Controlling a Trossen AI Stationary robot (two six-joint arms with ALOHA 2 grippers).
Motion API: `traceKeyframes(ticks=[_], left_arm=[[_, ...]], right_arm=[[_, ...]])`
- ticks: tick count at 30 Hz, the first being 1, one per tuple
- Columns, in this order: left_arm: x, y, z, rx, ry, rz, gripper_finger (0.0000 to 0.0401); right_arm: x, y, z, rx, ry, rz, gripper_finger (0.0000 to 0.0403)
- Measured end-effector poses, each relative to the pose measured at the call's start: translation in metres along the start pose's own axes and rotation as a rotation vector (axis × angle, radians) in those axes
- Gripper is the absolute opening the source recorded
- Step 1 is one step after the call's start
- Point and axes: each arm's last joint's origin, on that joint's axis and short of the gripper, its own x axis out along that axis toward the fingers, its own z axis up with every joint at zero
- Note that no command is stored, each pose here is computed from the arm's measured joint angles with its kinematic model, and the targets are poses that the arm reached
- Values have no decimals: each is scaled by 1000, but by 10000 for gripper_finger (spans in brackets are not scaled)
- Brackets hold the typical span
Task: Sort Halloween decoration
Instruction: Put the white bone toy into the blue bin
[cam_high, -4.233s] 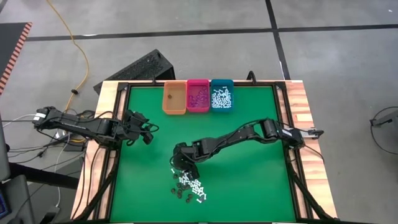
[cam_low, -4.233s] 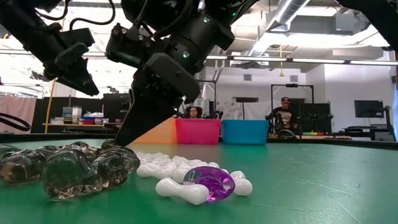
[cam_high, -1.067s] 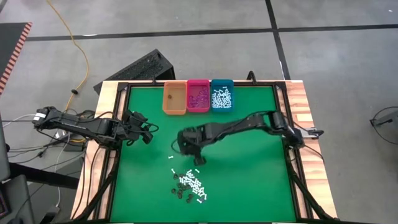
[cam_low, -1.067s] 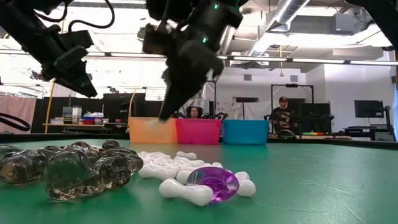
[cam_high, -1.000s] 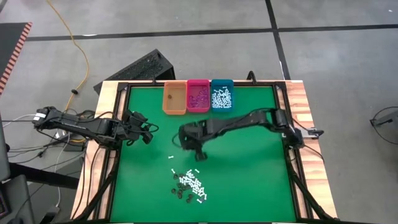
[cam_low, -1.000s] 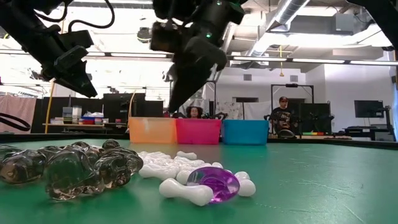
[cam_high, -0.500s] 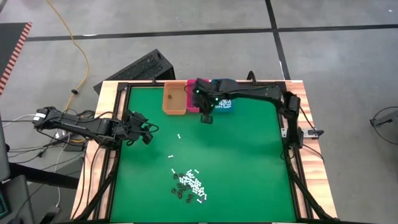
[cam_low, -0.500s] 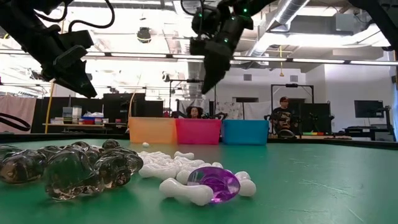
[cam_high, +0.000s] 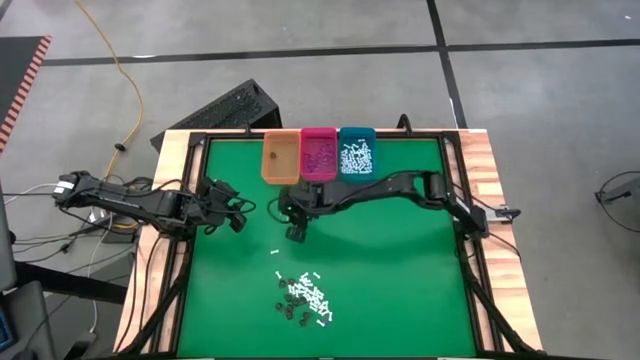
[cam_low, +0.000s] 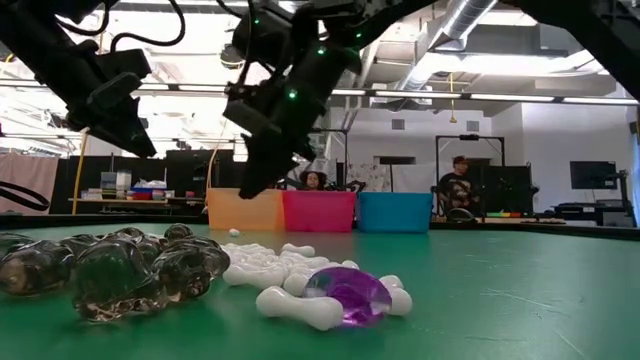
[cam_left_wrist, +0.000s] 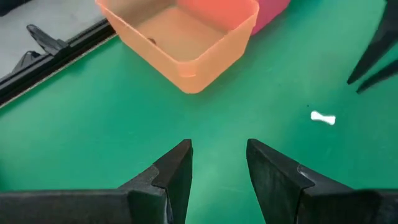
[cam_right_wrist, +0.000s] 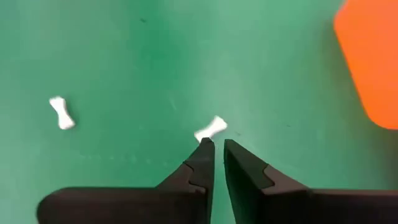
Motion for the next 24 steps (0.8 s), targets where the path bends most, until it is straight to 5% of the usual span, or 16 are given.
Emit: traceKeyframes(ticks=[13,24], left_arm=[[2,-1,-1,-5,11,15,144],[2,-1,-2,2,19,18,144]], right_arm=[[45,5,-11,254,38,-34,197],[53,30,-21,152,-7,-186,175]])
